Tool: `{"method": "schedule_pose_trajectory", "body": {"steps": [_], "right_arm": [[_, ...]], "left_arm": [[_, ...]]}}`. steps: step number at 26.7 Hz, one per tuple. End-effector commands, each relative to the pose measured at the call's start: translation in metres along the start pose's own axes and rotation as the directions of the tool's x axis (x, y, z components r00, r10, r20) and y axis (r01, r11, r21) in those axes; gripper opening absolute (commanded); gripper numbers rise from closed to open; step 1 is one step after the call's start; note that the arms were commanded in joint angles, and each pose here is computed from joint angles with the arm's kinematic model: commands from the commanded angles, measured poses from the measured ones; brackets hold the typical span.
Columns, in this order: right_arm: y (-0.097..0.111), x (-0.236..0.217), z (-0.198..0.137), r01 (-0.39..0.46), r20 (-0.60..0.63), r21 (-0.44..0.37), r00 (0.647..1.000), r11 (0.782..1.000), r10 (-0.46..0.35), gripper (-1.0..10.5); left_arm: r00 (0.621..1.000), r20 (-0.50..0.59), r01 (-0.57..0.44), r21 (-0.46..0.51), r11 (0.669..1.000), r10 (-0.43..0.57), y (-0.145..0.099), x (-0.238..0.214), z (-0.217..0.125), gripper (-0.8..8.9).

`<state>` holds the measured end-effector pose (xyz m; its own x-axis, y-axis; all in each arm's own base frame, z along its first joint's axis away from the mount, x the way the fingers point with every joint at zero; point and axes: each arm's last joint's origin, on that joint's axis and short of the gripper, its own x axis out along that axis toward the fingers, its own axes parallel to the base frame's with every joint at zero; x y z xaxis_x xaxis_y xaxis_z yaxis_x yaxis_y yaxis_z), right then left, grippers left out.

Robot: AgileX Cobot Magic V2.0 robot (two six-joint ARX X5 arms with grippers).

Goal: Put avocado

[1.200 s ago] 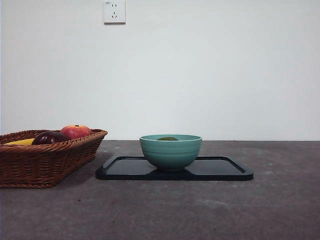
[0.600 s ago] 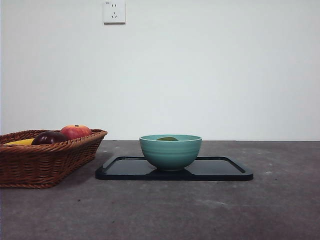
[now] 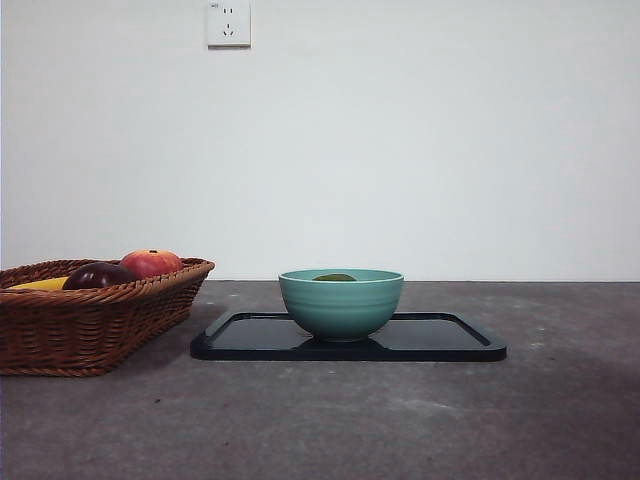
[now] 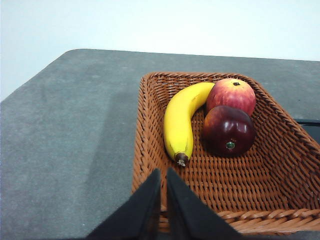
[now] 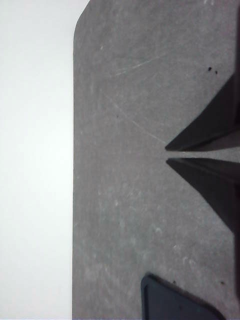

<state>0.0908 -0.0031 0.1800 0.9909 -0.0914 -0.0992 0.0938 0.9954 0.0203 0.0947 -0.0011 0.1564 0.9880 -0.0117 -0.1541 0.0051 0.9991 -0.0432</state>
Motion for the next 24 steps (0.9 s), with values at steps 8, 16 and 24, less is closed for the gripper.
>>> {"method": "schedule_pose_trajectory", "body": {"steps": [8, 16, 24], "right_arm": [[0.001, 0.007, -0.025, -0.085, -0.044, -0.015, 0.995, 0.996, 0.084, 0.2], [0.000, 0.008, -0.028, -0.083, -0.057, -0.036, 0.995, 0.996, 0.081, 0.2], [-0.001, 0.008, -0.030, -0.024, -0.075, -0.040, 0.997, 0.999, 0.021, 0.2]], "left_arm": [[1.000, -0.028, -0.003, -0.006, 1.000, 0.003, 0.000, 0.002, -0.007, 0.19], [1.000, -0.028, -0.003, -0.006, 1.000, 0.003, 0.000, 0.002, -0.007, 0.19], [1.000, -0.028, -0.003, -0.006, 1.000, 0.003, 0.000, 0.002, -0.007, 0.19]]}}
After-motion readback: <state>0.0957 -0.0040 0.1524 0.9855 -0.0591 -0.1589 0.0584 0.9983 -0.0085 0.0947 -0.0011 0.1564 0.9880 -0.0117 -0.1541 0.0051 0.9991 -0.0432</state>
